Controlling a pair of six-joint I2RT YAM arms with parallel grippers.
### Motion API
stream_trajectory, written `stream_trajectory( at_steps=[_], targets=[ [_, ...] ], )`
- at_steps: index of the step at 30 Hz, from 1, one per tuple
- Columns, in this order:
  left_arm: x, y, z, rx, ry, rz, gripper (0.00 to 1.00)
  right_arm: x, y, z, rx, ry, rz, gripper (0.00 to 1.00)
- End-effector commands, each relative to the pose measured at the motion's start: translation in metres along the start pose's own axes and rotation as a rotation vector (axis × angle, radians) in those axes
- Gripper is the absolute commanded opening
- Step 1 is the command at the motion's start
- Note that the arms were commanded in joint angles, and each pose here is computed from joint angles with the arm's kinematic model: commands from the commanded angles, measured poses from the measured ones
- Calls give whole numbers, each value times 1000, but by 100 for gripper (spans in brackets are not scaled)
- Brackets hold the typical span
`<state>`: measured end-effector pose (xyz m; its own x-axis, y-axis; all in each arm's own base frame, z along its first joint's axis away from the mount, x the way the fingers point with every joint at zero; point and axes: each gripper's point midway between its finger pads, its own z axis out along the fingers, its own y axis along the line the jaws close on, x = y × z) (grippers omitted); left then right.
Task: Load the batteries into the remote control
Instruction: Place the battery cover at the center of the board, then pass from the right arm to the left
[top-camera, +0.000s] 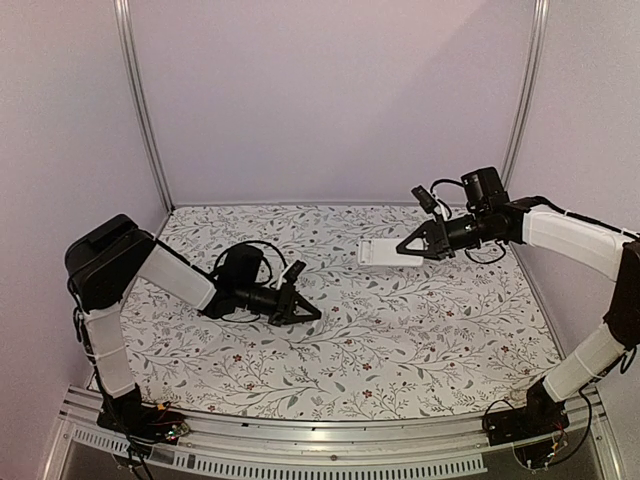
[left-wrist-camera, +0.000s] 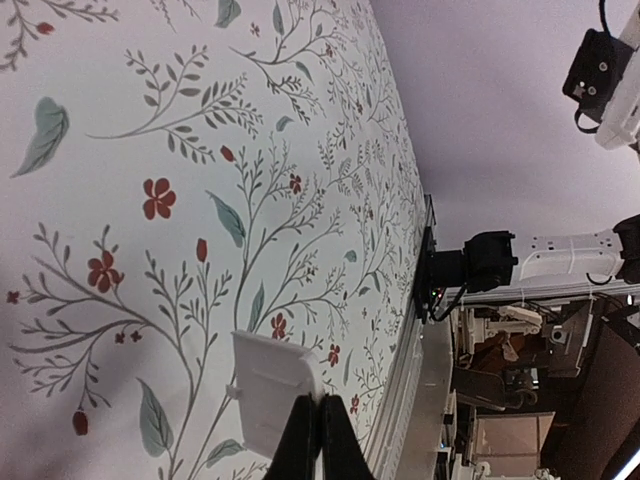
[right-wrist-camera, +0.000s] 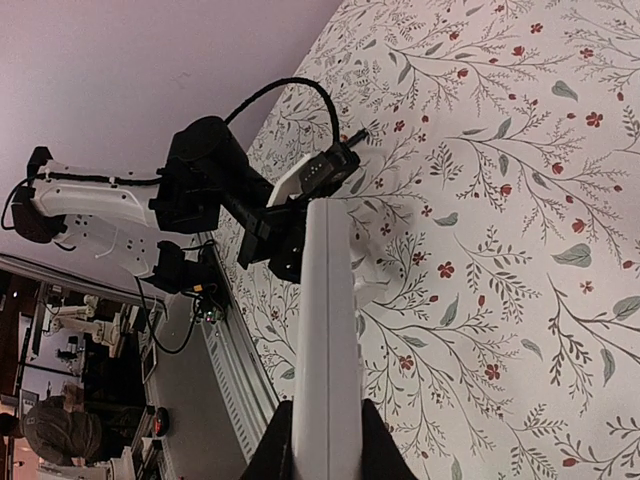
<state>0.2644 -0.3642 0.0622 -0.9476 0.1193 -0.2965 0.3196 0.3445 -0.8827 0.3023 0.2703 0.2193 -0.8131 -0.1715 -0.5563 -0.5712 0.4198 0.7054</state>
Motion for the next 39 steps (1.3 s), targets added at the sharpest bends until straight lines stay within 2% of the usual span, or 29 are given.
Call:
stream_trajectory(
  at_steps=[1, 12, 15, 22, 25, 29, 31, 32, 35, 39],
  targets=[
    [3, 6, 1, -6, 10, -6, 0, 7, 12, 5, -39, 47, -32, 0],
    [-1, 36, -12, -233, -2, 28, 12, 14, 15, 11, -59, 79, -28, 0],
    [-7, 36, -19, -271, -22, 41, 20, 17, 17, 11, -65, 87, -33, 0],
    [-27, 21, -39, -357, -96, 143, 52, 26, 18, 12, -73, 94, -35, 0],
    [-41, -1, -53, -356, -168, 234, 61, 30, 24, 15, -94, 108, -41, 0],
    [-54, -52, -69, -276, -253, 436, 71, 37, 34, 21, -105, 154, -63, 0],
    [-54, -79, -78, -261, -304, 574, 96, 43, 39, 25, -115, 184, -81, 0],
    [-53, -89, -81, -255, -321, 634, 99, 46, 41, 28, -119, 203, -84, 0],
    [-47, -113, -80, -181, -300, 747, 99, 55, 51, 33, -134, 249, -122, 0],
    [-24, -131, -55, -53, -108, 788, 86, 69, 65, 39, -141, 323, -191, 0]
  ],
)
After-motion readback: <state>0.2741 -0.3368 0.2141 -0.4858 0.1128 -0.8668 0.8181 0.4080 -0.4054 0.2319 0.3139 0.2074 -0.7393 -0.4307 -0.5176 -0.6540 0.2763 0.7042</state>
